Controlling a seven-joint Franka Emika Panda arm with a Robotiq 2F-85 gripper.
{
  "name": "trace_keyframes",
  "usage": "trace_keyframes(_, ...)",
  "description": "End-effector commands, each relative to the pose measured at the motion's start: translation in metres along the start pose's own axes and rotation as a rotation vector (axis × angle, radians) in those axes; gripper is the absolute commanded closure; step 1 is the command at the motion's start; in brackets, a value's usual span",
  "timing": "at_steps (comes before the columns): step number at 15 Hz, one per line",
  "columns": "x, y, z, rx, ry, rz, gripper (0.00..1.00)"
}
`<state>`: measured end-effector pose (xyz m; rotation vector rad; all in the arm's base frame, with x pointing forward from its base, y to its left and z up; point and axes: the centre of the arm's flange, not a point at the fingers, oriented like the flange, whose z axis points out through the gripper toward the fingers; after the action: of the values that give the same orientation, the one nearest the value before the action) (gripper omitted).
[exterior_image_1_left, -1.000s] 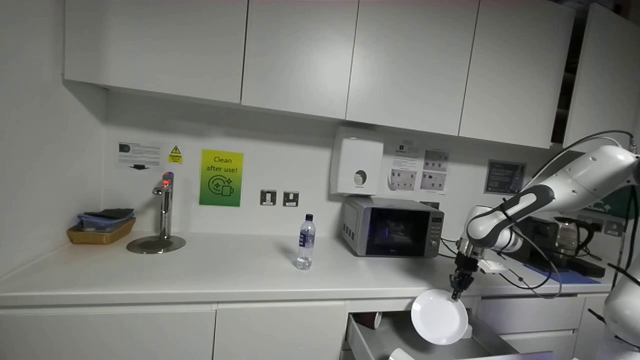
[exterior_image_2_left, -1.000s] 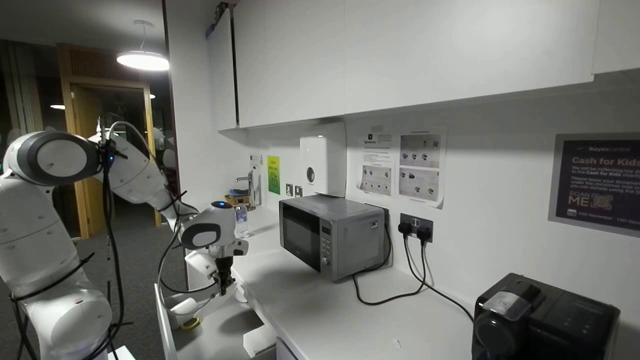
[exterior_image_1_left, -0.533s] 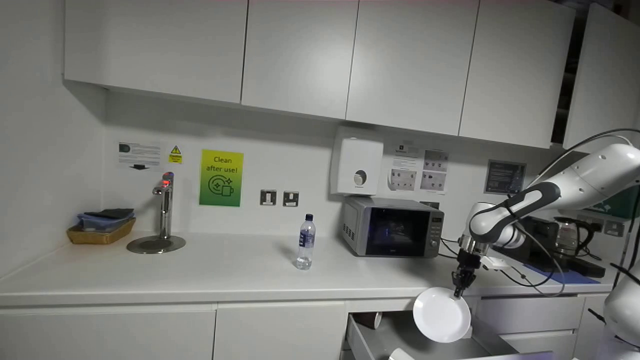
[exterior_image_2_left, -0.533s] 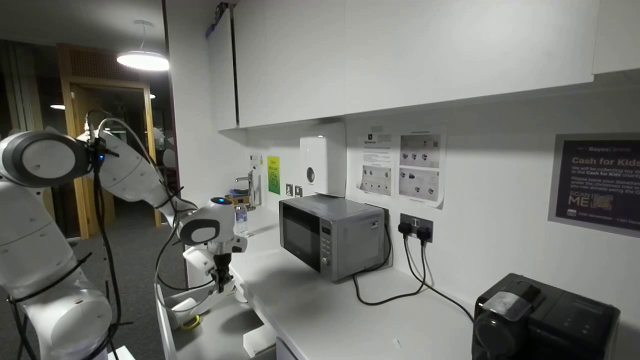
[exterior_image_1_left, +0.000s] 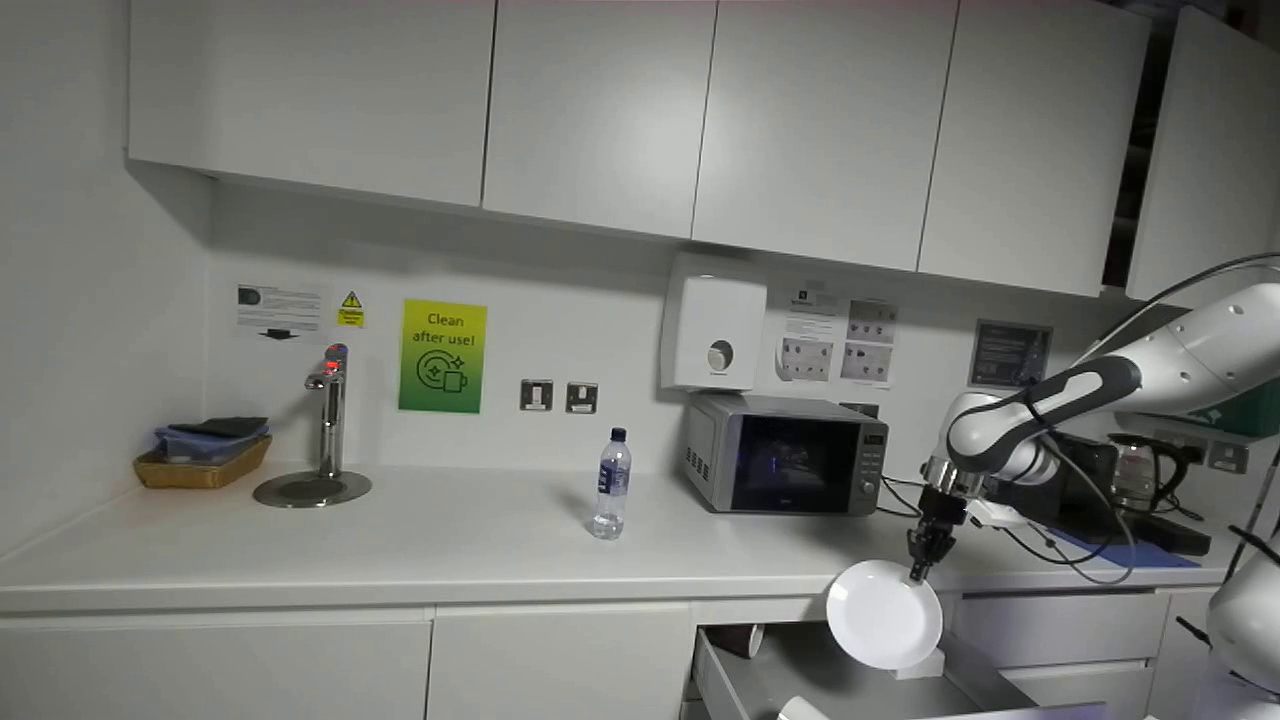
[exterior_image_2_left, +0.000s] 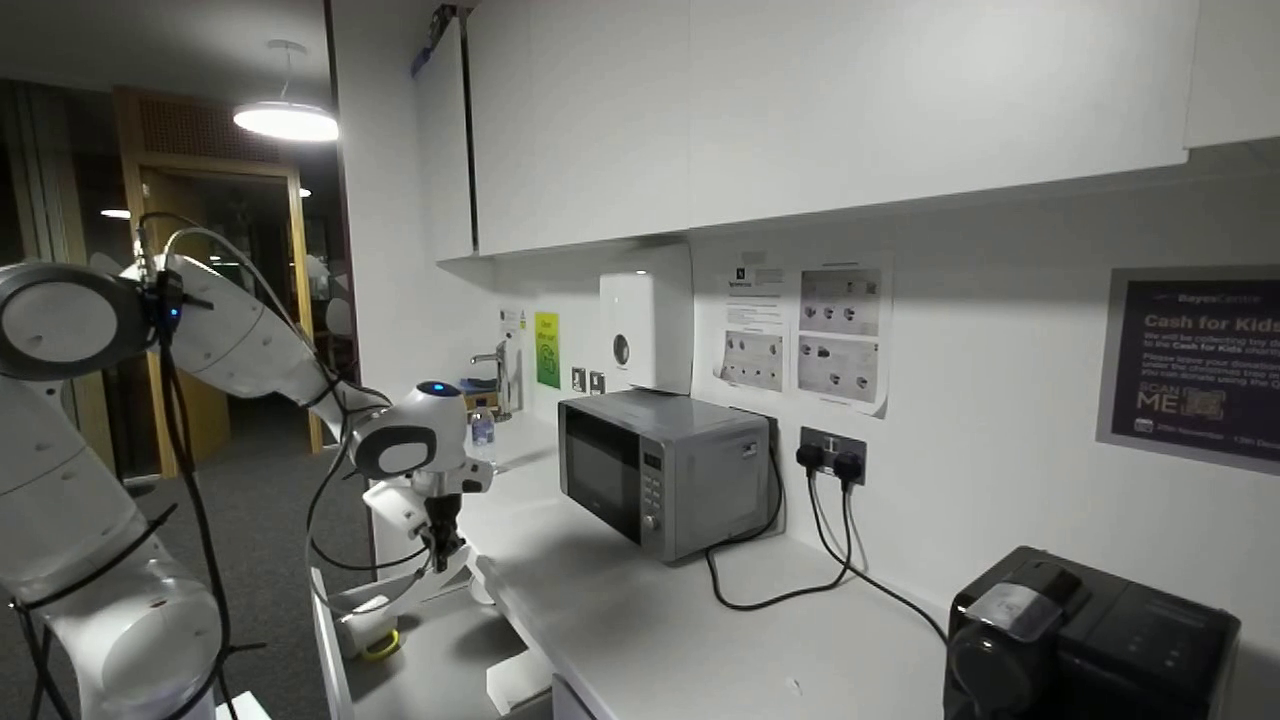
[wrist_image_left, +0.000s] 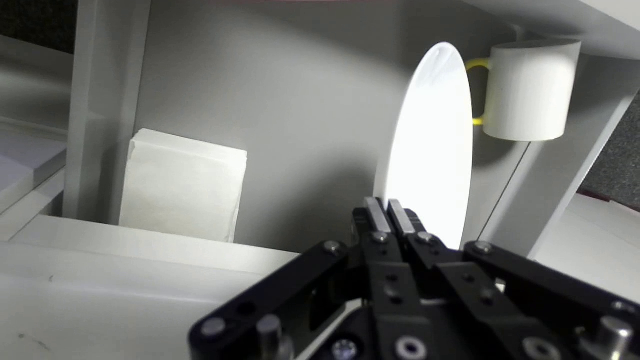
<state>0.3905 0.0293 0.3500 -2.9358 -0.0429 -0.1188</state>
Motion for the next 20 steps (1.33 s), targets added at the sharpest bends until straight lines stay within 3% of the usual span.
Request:
trace_keyframes(1, -0.012, -0.007, -0.028, 0.014, 0.009, -0.001, 0.99)
trace_keyframes(9, -0.016, -0.005, -0.066, 0.006, 0.099, 0.045, 0.99)
trace_keyframes(20, -0.019, 0.051, -0.109, -0.037, 0.234, 0.304, 0.99)
